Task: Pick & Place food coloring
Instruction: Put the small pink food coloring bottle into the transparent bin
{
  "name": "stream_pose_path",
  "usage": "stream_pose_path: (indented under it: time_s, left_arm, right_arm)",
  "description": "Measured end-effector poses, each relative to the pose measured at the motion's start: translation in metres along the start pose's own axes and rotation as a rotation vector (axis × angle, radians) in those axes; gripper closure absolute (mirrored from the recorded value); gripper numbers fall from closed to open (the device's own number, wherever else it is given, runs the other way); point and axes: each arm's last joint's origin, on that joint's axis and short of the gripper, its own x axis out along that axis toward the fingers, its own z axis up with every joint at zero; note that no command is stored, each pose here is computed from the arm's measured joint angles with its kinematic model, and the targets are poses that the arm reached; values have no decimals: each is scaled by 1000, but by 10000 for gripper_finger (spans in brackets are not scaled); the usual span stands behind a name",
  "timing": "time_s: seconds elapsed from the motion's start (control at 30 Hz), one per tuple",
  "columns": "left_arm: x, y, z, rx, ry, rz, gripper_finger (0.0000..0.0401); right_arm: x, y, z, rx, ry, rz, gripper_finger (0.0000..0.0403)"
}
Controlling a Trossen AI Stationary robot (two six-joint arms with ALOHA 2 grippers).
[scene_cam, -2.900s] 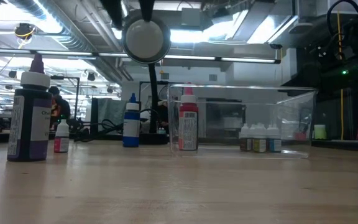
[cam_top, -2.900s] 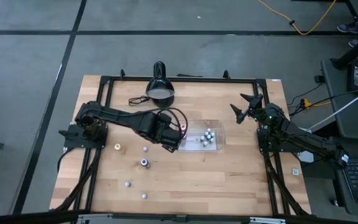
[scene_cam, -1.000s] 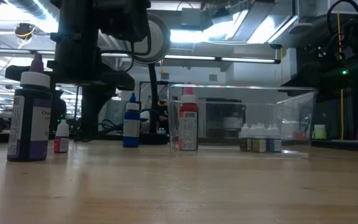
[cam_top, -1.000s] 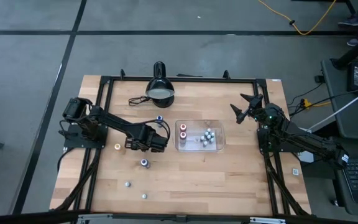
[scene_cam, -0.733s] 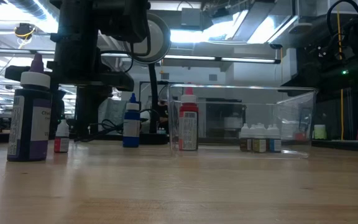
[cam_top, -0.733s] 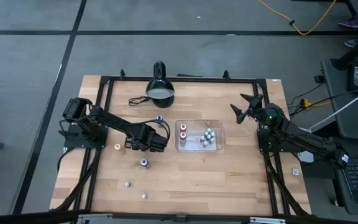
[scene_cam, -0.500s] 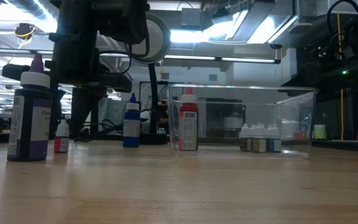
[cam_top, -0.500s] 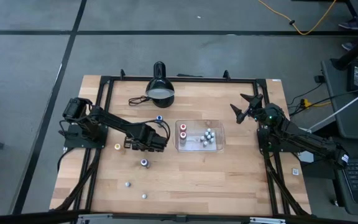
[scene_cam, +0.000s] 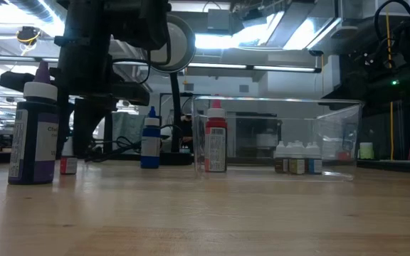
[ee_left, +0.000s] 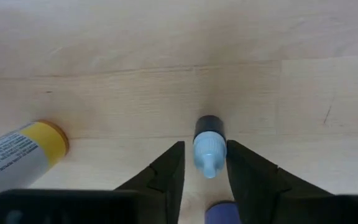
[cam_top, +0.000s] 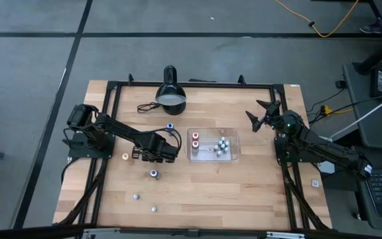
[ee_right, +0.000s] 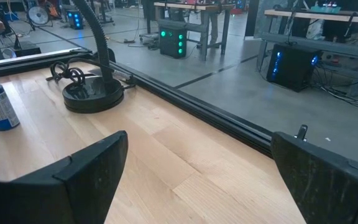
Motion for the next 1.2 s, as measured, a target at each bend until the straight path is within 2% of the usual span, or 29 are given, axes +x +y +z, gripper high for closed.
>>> stream_pose_path:
  time_s: [0.27, 0.43, 0.63, 0.83, 1.2]
  left_arm:
    - [0, -1, 0, 13, 11, -5, 341]
    - [-2, -3, -1, 9, 13, -17, 342]
    - [-17, -15, -1, 51, -39, -89, 343]
    - [-39, -29, -1, 222, -94, -174, 344]
    - [-87, -48, -5, 652, -124, -304, 346]
  right_arm:
    - [0, 0, 0, 1, 0, 0, 8]
    - [0, 0, 0, 1, 0, 0, 8]
    - [0, 0, 0, 1, 0, 0, 8]
    - [0, 0, 0, 0, 0, 0, 8]
    - [0, 0, 0, 0, 0, 0, 8]
